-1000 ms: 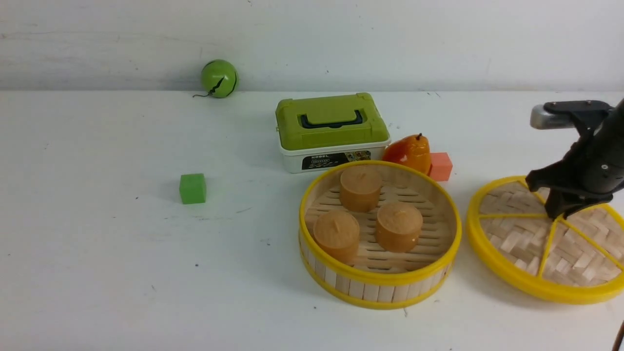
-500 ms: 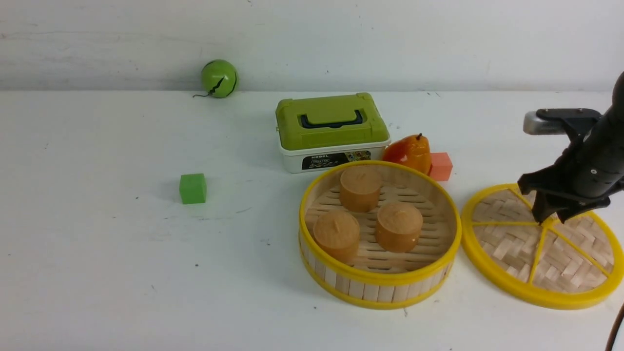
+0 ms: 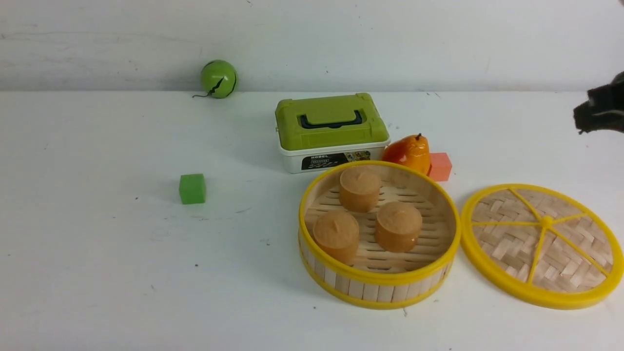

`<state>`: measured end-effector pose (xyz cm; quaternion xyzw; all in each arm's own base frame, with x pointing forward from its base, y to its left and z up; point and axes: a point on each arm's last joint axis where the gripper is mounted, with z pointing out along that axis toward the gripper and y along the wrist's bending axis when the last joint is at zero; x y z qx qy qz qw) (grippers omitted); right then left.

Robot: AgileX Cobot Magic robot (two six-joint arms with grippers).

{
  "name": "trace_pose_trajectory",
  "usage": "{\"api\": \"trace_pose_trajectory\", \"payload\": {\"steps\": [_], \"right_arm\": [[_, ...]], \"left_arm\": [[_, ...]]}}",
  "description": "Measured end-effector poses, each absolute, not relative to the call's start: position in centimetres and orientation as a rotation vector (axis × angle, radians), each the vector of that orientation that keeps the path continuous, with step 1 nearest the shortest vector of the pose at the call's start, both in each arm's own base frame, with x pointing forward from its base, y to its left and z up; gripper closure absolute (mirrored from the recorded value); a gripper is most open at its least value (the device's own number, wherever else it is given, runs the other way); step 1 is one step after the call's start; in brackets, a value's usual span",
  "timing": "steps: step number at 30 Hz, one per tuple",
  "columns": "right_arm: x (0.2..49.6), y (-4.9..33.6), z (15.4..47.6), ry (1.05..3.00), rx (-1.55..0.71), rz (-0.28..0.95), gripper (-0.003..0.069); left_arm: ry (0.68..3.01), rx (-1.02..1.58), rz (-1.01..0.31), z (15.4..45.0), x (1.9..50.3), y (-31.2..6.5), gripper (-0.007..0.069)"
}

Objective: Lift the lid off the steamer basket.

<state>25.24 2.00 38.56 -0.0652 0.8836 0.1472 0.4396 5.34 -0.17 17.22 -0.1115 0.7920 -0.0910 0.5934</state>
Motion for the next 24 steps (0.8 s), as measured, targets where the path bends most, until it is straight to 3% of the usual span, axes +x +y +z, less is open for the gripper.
{"api": "trace_pose_trajectory", "payload": {"steps": [10,24], "right_arm": [[15.6,2.1,38.8,1.950,-0.141,0.292,0.0681],[11.5,2.9,38.3,1.995,-0.231,0.333,0.0673]], "left_arm": [[1.841,-0.259,-0.211,17.2,5.3,-0.2,0.0386],[1.841,-0.259,-0.211,17.2,5.3,-0.2,0.0386]]}}
